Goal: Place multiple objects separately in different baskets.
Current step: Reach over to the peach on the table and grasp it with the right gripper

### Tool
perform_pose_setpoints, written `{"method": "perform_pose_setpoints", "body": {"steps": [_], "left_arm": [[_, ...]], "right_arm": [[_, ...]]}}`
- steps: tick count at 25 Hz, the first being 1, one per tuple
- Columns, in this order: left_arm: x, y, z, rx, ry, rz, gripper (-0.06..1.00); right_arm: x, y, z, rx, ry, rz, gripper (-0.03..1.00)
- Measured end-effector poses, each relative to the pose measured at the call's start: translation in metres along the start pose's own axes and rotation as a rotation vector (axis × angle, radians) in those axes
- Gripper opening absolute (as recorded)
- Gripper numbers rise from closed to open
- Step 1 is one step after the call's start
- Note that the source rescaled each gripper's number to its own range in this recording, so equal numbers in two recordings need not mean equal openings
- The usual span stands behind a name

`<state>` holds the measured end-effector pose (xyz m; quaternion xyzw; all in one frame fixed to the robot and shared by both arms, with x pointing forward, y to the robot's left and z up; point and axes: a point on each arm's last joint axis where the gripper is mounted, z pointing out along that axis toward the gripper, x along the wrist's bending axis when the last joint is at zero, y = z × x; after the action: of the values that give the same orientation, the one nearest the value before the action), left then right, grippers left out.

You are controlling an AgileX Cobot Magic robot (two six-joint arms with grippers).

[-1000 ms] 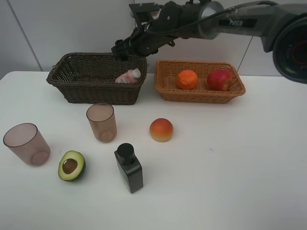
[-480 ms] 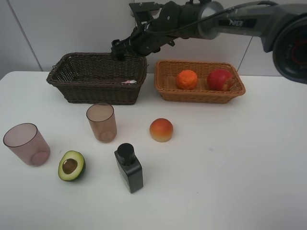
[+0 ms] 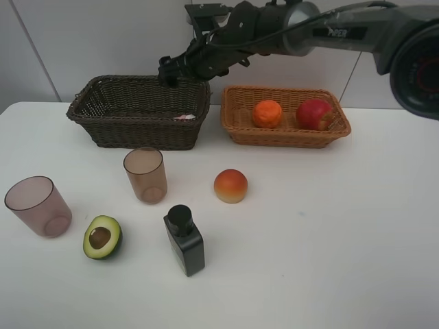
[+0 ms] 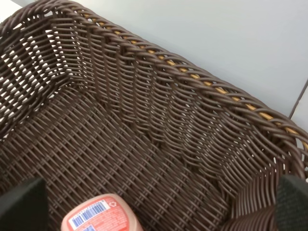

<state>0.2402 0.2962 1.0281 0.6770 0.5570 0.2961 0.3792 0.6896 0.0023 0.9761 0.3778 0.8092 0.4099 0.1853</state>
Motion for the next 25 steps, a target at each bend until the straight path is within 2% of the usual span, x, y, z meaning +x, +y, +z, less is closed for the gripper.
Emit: {"method": "perform_pose_setpoints", "body": {"steps": [13,25], "left_arm": [[0.0,0.0,0.0,0.0,0.0,0.0,1.0],[0.0,0.0,0.0,0.0,0.0,0.0,1.0]], "right_arm": [[0.001,0.0001,0.0,0.0,0.011,0.041,0.98],[0.0013,-0.0007,0.0,0.008,0.014,0.028,0.98]]}}
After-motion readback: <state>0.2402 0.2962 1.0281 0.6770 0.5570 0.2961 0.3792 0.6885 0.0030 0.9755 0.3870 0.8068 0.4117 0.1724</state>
